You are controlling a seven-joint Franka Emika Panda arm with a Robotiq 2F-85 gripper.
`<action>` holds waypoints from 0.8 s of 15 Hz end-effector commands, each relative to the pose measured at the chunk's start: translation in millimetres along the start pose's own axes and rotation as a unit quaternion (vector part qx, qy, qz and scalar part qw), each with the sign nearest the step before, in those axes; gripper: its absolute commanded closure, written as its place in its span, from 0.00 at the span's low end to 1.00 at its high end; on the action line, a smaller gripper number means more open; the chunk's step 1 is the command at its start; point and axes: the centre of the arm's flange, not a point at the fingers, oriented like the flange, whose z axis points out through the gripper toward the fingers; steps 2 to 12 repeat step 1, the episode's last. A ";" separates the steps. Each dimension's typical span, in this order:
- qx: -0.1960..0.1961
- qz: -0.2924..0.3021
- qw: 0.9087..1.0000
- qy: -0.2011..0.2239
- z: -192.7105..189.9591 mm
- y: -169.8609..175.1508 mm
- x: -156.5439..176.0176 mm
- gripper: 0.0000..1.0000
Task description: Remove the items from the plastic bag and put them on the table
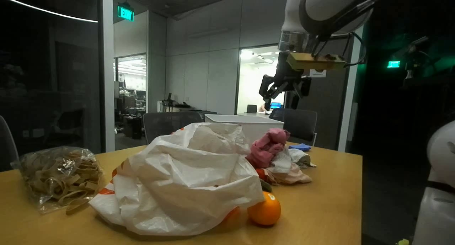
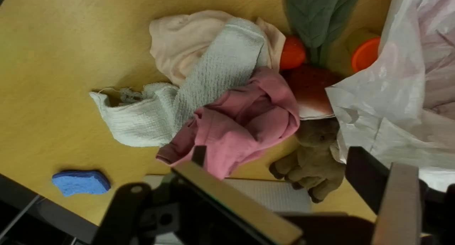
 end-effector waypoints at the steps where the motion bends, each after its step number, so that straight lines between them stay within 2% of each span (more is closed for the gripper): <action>1: -0.002 0.001 1.000 -0.003 3.0 1.1 -0.8 0.00; 12: -0.002 0.001 1.000 -0.003 3.0 1.1 -0.8 0.00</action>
